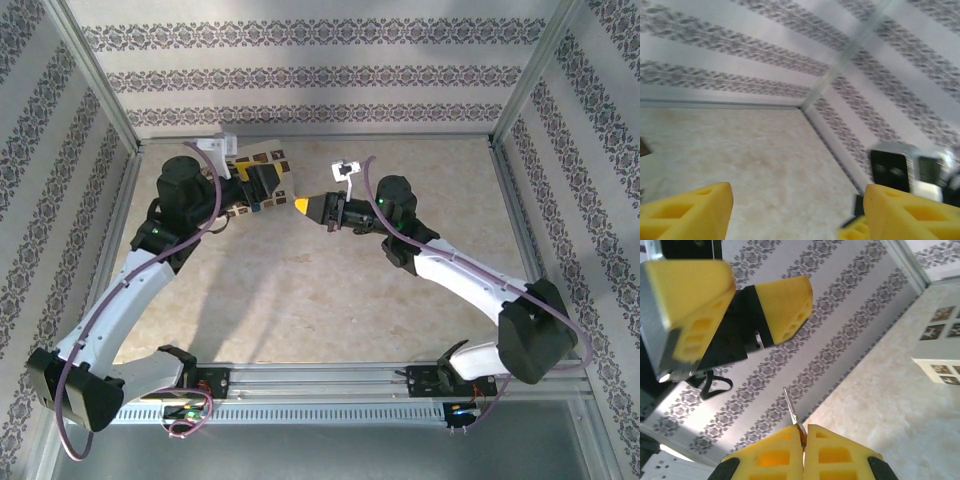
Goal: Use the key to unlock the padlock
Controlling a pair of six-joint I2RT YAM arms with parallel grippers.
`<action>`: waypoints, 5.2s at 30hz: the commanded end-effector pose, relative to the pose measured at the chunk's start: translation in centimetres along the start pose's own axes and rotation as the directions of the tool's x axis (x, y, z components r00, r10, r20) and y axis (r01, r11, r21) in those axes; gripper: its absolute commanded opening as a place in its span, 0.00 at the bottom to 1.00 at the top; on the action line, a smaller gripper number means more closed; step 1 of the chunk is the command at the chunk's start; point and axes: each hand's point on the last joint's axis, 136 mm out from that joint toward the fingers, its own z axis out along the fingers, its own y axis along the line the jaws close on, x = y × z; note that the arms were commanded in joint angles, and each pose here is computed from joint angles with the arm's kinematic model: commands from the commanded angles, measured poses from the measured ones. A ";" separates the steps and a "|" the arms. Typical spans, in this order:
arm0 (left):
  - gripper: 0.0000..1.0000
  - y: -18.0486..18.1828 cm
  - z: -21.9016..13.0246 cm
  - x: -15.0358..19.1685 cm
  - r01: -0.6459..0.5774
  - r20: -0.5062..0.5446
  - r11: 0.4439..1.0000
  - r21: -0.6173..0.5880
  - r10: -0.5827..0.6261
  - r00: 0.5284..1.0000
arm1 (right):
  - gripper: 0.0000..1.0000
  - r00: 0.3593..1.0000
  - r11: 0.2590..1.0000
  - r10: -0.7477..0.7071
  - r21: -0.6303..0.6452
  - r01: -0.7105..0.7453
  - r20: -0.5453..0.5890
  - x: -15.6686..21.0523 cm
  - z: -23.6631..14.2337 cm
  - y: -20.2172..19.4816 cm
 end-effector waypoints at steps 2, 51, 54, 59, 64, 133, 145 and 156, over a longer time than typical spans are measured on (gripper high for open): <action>0.73 5.0 1.0 1.0 -0.065 -0.086 0.973 -0.222 0.047 0.995 | 0.00 0.996 0.985 -0.089 0.146 0.090 -0.011 0.4 -1.8 -1.6; 0.83 20.9 18.5 16.9 -0.283 -0.684 0.878 -0.387 -0.067 0.727 | 0.00 0.994 0.804 -0.076 0.585 0.105 -0.074 2.5 -10.8 -7.4; 0.83 19.4 18.0 17.6 -0.271 -0.681 0.890 -0.366 -0.058 0.730 | 0.00 0.998 0.797 -0.045 0.600 0.068 -0.052 2.3 -11.8 -8.2; 0.82 16.4 17.4 18.6 -0.283 -0.687 0.901 -0.328 -0.022 0.726 | 0.00 1.000 0.777 0.005 0.629 -0.001 -0.004 2.0 -13.6 -9.5; 0.82 13.6 17.1 20.1 -0.294 -0.699 0.910 -0.291 0.007 0.715 | 0.00 0.999 0.754 0.027 0.655 -0.040 0.030 1.7 -15.1 -10.2; 0.71 12.7 6.6 21.9 0.232 -0.405 0.964 -0.129 -0.264 0.875 | 0.00 0.951 0.830 0.285 0.527 -0.183 -0.117 3.9 -1.1 -20.3; 0.67 13.7 9.3 25.7 0.251 -0.450 0.961 -0.117 -0.276 0.849 | 0.00 0.927 0.783 0.356 0.579 -0.225 -0.120 6.1 -2.0 -23.4; 0.67 16.4 11.7 22.6 0.253 -0.372 0.960 -0.120 -0.280 0.885 | 0.00 0.910 0.766 0.390 0.597 -0.238 -0.138 8.2 -2.0 -23.5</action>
